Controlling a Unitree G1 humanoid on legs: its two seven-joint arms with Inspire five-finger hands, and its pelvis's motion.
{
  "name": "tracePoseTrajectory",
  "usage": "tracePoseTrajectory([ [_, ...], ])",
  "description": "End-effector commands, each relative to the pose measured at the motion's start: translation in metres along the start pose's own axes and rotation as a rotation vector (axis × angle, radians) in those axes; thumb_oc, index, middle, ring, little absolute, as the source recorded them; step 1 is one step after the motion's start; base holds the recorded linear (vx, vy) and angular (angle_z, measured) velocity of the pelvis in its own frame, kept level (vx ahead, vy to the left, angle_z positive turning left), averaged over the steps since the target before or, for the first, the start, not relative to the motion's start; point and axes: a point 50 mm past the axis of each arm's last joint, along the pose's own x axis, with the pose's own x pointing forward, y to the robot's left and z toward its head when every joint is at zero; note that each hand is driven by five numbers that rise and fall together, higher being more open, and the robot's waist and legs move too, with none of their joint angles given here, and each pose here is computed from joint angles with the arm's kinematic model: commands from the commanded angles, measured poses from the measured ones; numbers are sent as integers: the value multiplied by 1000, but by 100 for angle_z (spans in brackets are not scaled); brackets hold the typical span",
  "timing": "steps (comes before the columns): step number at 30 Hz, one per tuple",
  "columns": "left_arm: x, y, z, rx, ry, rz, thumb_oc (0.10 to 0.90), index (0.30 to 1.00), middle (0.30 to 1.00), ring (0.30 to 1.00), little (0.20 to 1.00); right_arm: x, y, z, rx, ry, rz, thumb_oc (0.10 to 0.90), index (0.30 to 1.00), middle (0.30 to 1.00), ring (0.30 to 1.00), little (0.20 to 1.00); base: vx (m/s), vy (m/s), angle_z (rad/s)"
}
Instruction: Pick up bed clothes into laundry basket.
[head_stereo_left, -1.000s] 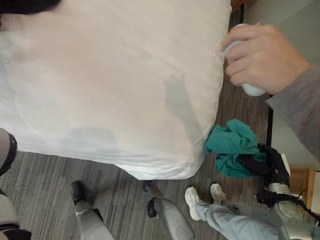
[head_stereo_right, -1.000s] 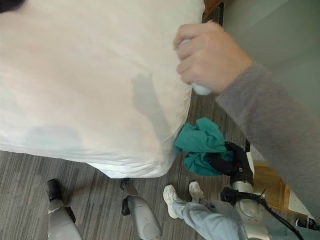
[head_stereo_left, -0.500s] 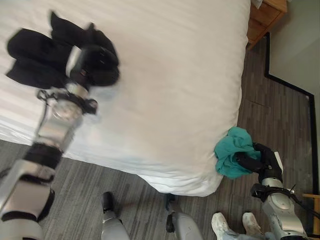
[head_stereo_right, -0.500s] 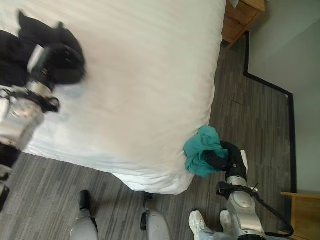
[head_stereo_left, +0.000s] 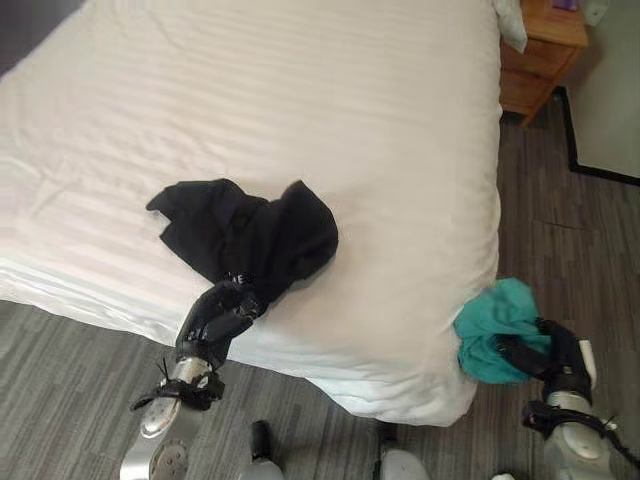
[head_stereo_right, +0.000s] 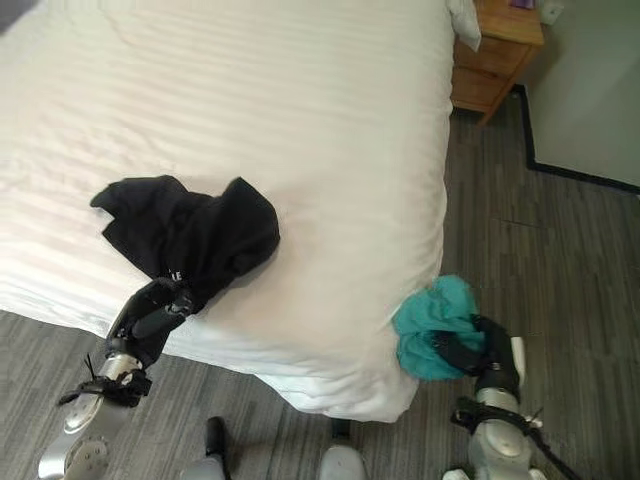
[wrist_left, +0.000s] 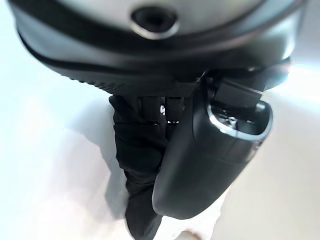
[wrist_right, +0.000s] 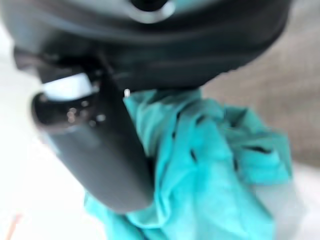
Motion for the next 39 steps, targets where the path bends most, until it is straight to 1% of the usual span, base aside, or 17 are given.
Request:
tracePoseTrajectory([
  [1, 10, -16, 44, 120, -188, -143, 400, 300, 300, 300, 300, 8, 4, 60, -27, -288, 53, 400, 300, 300, 300, 300, 17, -16, 15],
  [2, 10, -16, 44, 120, -188, -143, 400, 300, 300, 300, 300, 8, 5, 60, -27, -288, 54, 400, 300, 300, 300, 300, 13, -30, 3],
  [3, 14, -17, 48, 224, -192, -152, 400, 300, 300, 300, 300, 9, 11, 61, -31, -291, 89, 400, 300, 300, 300, 300, 14, -18, 3],
  [4, 16, -20, 55, 287, -214, -175, 400, 300, 300, 300, 300, 10, 13, 63, -33, -297, 99, 400, 300, 300, 300, 300, 0, 0, 0],
  [6, 19, -24, 62, 327, -243, -190, 400, 300, 300, 300, 300, 10, 15, 65, -34, -303, 111, 400, 300, 300, 300, 300, 16, -1, 0],
  [7, 21, -18, 73, 355, -273, -176, 400, 300, 300, 300, 300, 12, -37, 62, 17, -252, 50, 400, 300, 300, 300, 300, 43, 2, 4],
  [8, 21, -23, 85, 393, -310, -211, 400, 300, 300, 300, 300, 21, -62, 73, 3, -290, -10, 400, 300, 300, 300, 300, 53, -1, 10],
  [10, 25, -34, 93, 435, -331, -267, 400, 300, 300, 300, 300, 29, -72, 90, 23, -334, -21, 400, 300, 300, 300, 300, 47, -7, 1],
  [12, 29, -48, 99, 468, -365, -330, 400, 300, 300, 300, 300, 34, -73, 94, 25, -340, -27, 400, 300, 300, 300, 300, 66, 0, -6],
  [14, 37, -61, 109, 538, -411, -359, 400, 300, 300, 300, 300, 38, -68, 94, 22, -326, -30, 400, 300, 300, 300, 300, 51, 29, -3],
  [16, 43, -69, 116, 568, -443, -375, 400, 300, 300, 300, 300, 38, -68, 94, 14, -323, -40, 400, 300, 300, 300, 300, 32, 41, -12],
  [20, 53, -79, 131, 667, -486, -391, 400, 300, 300, 300, 300, 39, -67, 98, 4, -332, -48, 400, 300, 300, 300, 300, 14, 38, -6],
  [25, 65, -84, 137, 751, -480, -395, 400, 300, 300, 300, 300, 38, -64, 103, 2, -348, -35, 400, 300, 300, 300, 300, 1, 37, -10],
  [27, 67, -85, 137, 761, -471, -397, 489, 434, 434, 434, 434, 37, -63, 104, 4, -351, -35, 400, 300, 300, 300, 300, -3, 40, -10],
  [28, 72, -86, 135, 786, -448, -404, 800, 900, 900, 900, 900, 37, -65, 106, 6, -356, -43, 400, 300, 300, 300, 300, -4, 25, -12],
  [32, 78, -84, 134, 866, -414, -405, 800, 900, 900, 900, 900, 36, -67, 107, 11, -362, -57, 400, 300, 300, 300, 300, -10, 40, -5],
  [39, 84, -83, 142, 940, -429, -368, 800, 900, 900, 900, 900, 34, -67, 106, 17, -368, -74, 400, 300, 300, 300, 300, 1, 31, -5],
])
